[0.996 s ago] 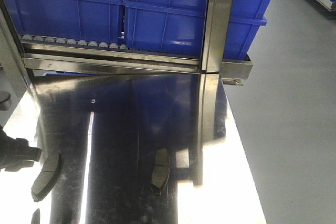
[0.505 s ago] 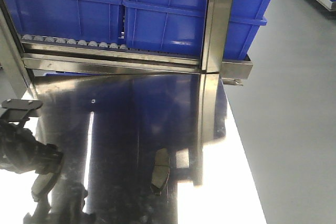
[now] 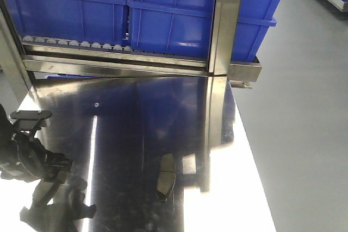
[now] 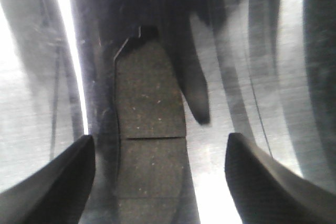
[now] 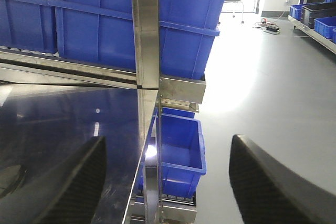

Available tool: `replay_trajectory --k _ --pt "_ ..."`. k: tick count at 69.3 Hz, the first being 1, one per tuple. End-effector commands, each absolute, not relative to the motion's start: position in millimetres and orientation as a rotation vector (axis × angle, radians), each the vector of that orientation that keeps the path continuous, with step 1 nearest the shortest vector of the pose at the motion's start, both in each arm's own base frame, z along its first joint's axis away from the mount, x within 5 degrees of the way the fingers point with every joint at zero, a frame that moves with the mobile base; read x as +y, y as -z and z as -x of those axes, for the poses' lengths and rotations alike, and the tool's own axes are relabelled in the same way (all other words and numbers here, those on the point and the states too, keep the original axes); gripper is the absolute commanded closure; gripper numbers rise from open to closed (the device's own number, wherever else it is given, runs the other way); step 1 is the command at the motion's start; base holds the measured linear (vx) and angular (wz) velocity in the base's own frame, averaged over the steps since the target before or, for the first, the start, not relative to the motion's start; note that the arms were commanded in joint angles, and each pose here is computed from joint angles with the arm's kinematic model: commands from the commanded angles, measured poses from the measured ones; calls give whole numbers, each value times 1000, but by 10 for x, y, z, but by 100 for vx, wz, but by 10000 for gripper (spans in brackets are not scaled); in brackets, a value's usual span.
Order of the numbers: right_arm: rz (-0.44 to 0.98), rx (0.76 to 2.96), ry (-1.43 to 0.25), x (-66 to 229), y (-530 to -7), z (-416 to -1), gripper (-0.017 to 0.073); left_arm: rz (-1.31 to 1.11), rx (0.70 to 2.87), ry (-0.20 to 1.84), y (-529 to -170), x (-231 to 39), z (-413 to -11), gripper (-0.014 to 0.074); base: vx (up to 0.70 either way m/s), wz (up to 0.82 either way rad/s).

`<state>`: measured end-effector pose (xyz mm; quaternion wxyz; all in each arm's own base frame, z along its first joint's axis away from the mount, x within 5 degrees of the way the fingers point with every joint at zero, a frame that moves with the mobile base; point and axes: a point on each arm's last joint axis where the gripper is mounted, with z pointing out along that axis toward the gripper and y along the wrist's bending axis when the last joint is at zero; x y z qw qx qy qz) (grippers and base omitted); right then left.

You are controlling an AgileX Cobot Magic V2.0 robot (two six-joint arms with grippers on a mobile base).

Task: Move and align brake pads A on conveyor
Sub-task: 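Lower the left gripper onto the nearer brake pad and grasp it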

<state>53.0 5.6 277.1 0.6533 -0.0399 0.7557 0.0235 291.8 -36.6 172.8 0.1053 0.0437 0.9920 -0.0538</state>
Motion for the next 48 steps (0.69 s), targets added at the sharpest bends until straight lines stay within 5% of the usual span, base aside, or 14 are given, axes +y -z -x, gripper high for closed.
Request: replay_trajectory --k 1,24,48 --pt "84 1625 -42 49 -2920 -539 75 -109 2874 168 -1815 -395 -2992 87 0 0" --pt "84 1625 -42 49 -2920 -539 75 -108 2903 164 -1699 -396 -3022 167 0 0" --pt "84 1625 -42 49 -2920 -539 75 -110 2880 161 -1726 -395 -3031 603 0 0"
